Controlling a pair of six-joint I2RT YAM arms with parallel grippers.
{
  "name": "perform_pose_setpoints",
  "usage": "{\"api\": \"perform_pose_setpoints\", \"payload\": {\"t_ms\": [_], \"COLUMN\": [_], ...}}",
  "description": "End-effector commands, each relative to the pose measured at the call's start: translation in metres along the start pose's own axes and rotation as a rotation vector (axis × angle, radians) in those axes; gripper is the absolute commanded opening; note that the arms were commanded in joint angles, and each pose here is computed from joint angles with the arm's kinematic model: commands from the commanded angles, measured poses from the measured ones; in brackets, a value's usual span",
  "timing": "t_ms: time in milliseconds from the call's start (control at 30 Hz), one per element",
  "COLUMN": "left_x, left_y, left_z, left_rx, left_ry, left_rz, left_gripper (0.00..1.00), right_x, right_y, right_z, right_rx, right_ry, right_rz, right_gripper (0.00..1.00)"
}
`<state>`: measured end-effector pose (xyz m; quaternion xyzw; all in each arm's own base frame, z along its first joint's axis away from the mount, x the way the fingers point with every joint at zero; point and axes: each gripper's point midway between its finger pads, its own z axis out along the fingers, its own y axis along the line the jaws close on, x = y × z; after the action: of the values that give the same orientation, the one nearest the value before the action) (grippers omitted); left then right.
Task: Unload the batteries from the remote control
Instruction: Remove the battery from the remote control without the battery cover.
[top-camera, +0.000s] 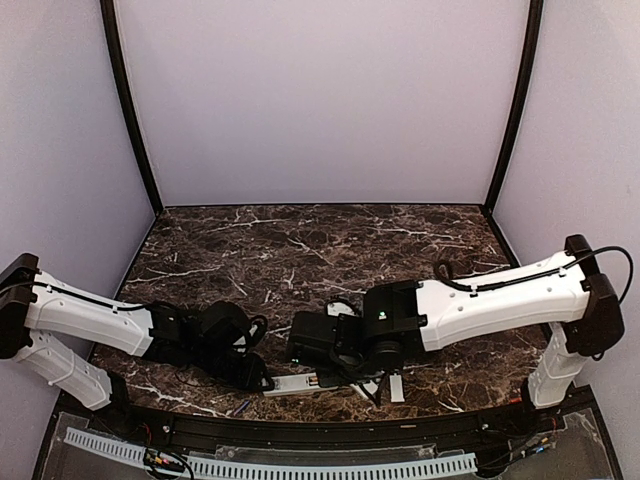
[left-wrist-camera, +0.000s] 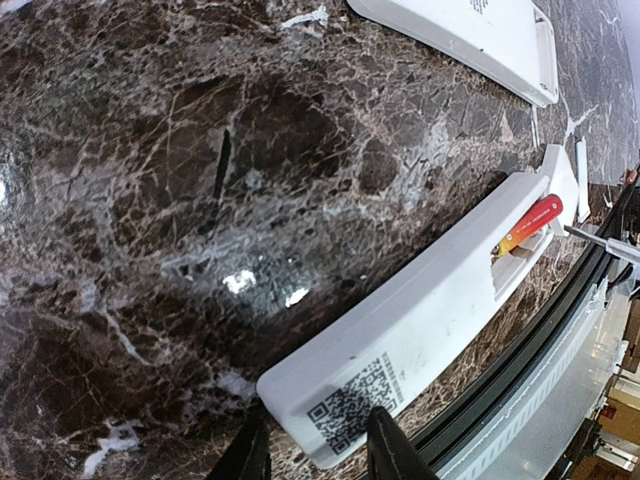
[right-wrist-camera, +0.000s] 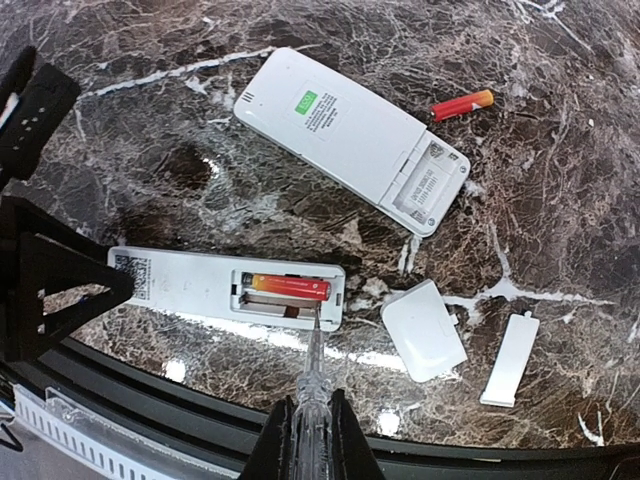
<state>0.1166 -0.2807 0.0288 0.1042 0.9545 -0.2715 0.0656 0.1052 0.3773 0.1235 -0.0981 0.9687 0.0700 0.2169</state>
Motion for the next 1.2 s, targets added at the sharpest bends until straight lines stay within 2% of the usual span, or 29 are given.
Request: {"api": "perform_pose_setpoints", "payload": {"t_ms": [0, 533, 1167], "left_x": [0.004, 0.004, 0.005], "left_y": [0.004, 0.001, 0.001], "left_z": [-0.003, -0.001, -0.001], "left_rx": [-0.015, -0.002, 0.000], "left_ry": [-0.003, 0.005, 0.005], "left_rz": [0.000, 0.001, 0.002], "left_gripper": [0.32, 0.31, 0.30], "right_x": [-0.010, -0.008, 0.002], "right_y": [0.019, 0.048, 0.046], "right_z": [-0.027, -0.008, 0.013], "right_rx": [-0.102, -0.108, -0.019], "right_ry": [-0.064, -0.052, -0.017], "right_rz": [-0.035, -0.106, -0.146], "right_gripper": [0.00, 0.00, 0.00]}}
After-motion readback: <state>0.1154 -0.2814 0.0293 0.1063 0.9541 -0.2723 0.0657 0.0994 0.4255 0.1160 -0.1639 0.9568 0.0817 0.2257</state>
